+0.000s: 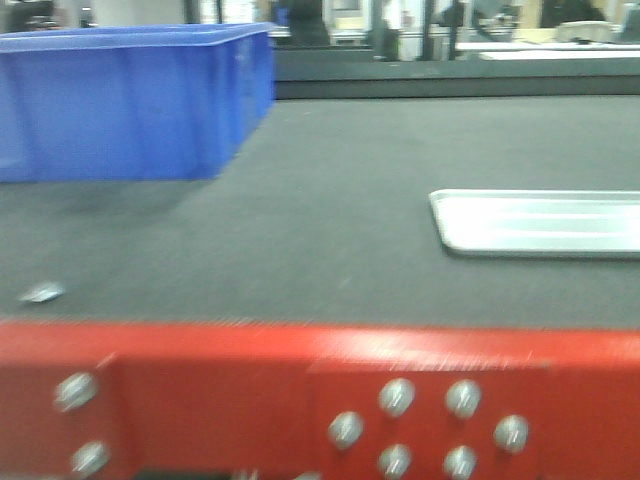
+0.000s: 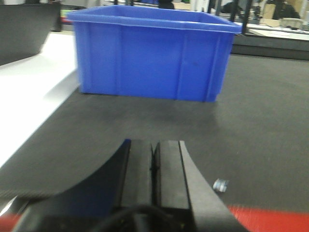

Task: Grab orange capacitor from left shelf to right conveyor
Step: 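Move the held capacitor with the right gripper over the empty metal tray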

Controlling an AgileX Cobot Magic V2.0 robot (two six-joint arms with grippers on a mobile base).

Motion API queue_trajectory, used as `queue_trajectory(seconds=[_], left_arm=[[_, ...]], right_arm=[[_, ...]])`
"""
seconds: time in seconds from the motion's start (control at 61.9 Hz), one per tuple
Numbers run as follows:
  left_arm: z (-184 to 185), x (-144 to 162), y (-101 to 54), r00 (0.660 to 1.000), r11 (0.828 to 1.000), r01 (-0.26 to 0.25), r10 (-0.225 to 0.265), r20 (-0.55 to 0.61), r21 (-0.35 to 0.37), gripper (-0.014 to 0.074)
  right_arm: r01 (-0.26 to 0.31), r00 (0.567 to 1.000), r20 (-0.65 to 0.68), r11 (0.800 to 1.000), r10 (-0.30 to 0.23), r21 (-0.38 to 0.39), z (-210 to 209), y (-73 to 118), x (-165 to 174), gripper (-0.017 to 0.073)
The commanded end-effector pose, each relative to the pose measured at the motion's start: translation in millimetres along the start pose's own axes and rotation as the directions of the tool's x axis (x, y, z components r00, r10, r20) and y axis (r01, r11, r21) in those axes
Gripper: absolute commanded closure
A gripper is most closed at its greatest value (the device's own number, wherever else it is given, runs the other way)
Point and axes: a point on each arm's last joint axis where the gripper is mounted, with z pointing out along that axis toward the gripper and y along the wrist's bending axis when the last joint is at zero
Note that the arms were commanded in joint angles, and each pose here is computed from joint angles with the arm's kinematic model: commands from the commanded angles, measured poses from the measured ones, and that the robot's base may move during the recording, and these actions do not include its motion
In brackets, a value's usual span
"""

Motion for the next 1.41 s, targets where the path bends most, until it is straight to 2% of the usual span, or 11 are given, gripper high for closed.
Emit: queue_trajectory(seconds=[0.0, 1.39], left_arm=[[-2.2, -11.0, -1.1, 0.994, 1.000, 0.001, -0.002, 0.113, 0.014, 0.0699], [-2.2, -11.0, -1.1, 0.994, 1.000, 0.001, -0.002, 0.113, 0.014, 0.0699]], right_arm=[[0.014, 0.995, 0.097, 1.000, -0.013, -0.002, -3.4, 1.2, -15.7, 0.0419], [0.014, 0.995, 0.097, 1.000, -0.013, -0.002, -3.4, 1.2, -15.7, 0.0419]])
